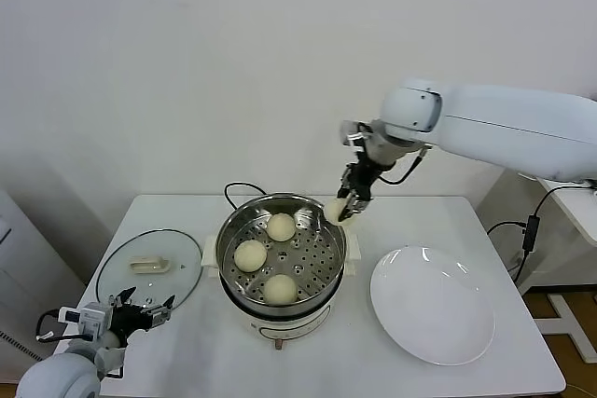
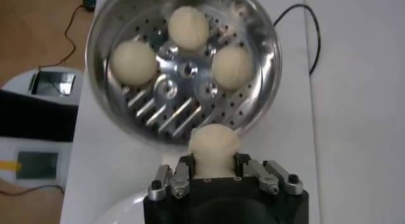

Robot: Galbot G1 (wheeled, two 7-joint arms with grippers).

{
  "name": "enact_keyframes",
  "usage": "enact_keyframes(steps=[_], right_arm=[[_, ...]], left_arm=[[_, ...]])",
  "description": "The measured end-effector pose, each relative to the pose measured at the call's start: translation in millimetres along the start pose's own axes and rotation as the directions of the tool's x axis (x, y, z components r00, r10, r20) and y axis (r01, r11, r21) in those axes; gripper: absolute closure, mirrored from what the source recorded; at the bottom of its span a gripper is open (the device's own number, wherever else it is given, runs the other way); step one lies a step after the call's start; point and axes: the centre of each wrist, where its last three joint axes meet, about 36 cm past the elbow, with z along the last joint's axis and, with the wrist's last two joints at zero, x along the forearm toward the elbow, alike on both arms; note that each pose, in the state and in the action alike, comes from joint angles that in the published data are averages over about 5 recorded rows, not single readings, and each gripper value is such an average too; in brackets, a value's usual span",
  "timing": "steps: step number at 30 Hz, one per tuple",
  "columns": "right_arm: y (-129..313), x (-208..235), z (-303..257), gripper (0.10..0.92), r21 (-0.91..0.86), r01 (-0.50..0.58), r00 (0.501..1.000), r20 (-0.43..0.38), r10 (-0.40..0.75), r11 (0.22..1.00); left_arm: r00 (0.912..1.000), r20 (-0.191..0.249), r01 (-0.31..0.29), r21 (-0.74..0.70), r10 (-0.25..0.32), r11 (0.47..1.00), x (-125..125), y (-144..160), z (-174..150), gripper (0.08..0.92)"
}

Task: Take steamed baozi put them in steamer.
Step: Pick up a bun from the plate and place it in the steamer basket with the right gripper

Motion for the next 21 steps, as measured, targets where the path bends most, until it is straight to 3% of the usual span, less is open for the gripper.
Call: enact_keyframes(steps=[21], right_arm=[[29.6,-81.7,-26.7,0.614,-0.038,0.039,0.998,-0.047,-0.041,0.999]], left_arm=[[1.0000,-0.005,0.005,0.004,-0.005,1.000,-1.5,2.3,3.0,0.177]])
